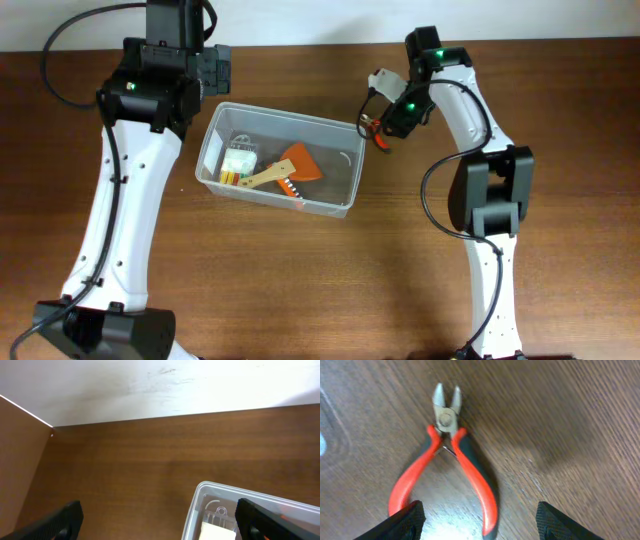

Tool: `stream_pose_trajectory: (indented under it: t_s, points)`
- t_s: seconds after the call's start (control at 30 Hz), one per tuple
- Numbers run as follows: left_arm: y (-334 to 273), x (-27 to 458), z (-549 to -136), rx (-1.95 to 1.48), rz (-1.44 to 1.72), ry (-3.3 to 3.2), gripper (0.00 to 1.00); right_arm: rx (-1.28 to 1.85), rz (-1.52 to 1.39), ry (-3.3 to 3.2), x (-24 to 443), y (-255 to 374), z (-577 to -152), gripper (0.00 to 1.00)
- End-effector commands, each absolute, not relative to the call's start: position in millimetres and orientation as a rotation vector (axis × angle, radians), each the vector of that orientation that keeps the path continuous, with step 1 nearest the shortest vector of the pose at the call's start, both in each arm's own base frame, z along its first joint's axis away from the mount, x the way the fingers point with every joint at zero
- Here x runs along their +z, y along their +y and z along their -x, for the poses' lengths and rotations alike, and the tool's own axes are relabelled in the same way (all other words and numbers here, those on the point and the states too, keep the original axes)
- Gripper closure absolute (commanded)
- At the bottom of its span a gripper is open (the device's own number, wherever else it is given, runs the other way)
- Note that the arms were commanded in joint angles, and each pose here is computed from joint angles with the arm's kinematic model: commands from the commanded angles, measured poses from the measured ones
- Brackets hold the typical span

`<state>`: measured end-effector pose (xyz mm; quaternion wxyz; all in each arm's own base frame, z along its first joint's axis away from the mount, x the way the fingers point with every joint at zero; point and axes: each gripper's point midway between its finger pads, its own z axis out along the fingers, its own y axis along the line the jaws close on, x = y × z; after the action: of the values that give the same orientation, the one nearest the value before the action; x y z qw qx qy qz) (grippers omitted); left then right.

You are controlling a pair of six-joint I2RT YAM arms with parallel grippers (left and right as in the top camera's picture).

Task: Pack container
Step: 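Close the right gripper on the pliers' handles near the pivot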

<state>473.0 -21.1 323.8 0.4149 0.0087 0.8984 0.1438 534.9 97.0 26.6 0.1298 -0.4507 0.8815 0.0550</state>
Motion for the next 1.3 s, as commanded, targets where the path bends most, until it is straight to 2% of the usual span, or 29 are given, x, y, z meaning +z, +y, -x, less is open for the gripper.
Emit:
stream_pose_trajectory:
  t_s: [0.0, 0.37, 0.5, 0.9, 1.17, 1.27]
  points:
    - [-17.8, 326.0, -473.2, 0.37, 0.004, 2.25, 0.01, 0.162, 1.253, 2.6, 16.4, 91.7, -536.4, 0.28]
    - [-17.8, 325.9, -473.1, 0.37, 0.004, 2.25, 0.01, 0.166, 1.225, 2.614, 11.7, 92.1, -537.8, 0.29]
    - [-17.8, 326.0, -473.2, 0.37, 0.004, 2.25, 0.01, 0.169, 1.226, 2.619, 9.1, 91.7, -536.7, 0.34]
    - [-17.8, 325.9, -473.1, 0.37, 0.004, 2.25, 0.01, 0.184, 1.201, 2.655, -6.9, 90.7, -530.8, 0.28]
    - [-17.8, 325.9, -473.1, 0.37, 0.004, 2.25, 0.01, 0.188, 1.167, 2.671, -6.9, 90.6, -531.0, 0.37]
    - [-17.8, 325.9, -473.1, 0.37, 0.004, 2.25, 0.01, 0.188, 1.167, 2.67, -6.8, 90.7, -531.0, 0.46]
